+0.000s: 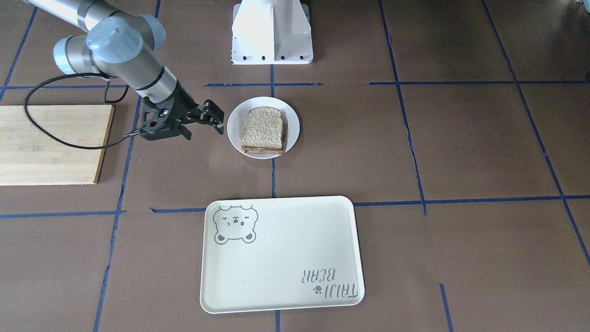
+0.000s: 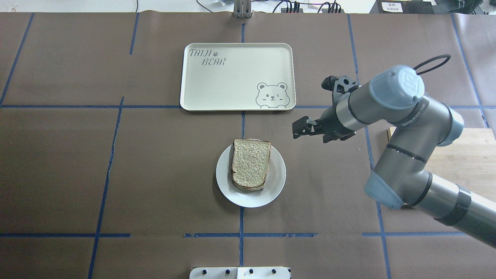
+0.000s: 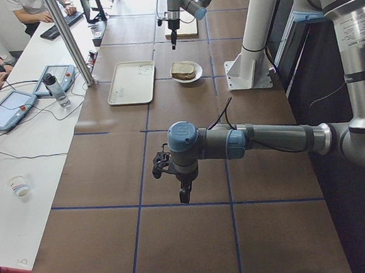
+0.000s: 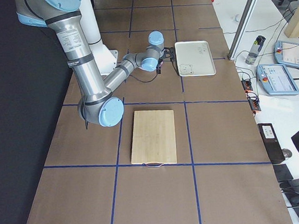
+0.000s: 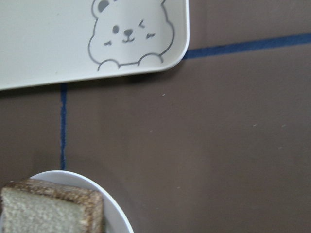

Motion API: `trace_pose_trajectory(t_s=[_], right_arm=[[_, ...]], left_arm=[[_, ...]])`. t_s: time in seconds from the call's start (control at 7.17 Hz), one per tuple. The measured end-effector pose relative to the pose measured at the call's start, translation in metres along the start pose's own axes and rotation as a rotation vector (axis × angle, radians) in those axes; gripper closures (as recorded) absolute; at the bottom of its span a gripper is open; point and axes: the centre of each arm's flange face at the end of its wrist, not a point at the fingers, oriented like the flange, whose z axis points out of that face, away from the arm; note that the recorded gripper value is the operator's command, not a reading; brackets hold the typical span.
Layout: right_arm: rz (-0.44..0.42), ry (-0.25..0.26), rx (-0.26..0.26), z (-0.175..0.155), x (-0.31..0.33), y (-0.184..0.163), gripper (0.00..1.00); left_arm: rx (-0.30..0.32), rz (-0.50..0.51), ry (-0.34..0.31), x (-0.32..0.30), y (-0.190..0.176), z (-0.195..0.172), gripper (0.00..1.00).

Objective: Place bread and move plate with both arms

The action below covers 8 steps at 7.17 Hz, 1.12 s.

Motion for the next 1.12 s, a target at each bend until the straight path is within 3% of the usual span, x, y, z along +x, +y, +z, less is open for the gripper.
trace_pose_trajectory(t_s=[0.28,0.42,0.7,1.12], right_arm=[[-0.124,0.131,-0.035,-0.055,0.08,-0.051,0.0],[-0.196,0.183,-0.055,-0.085,0.134,-0.057,0.0],[-0.347,0.264,-0.091,-0.142,0.258,-0.046,0.0],[-0.484,0.312,-0.158,-0.199,0.41,-0.001,0.0]], left_arm=[[0.066,0.057,-0.005,0.016,-0.036,-0.022,0.0],[0.108,0.096,-0.01,0.026,-0.053,-0.033,0.0],[0.166,0.162,-0.002,0.044,-0.079,-0.046,0.0],[0.184,0.13,0.128,0.119,-0.113,-0.037,0.0]])
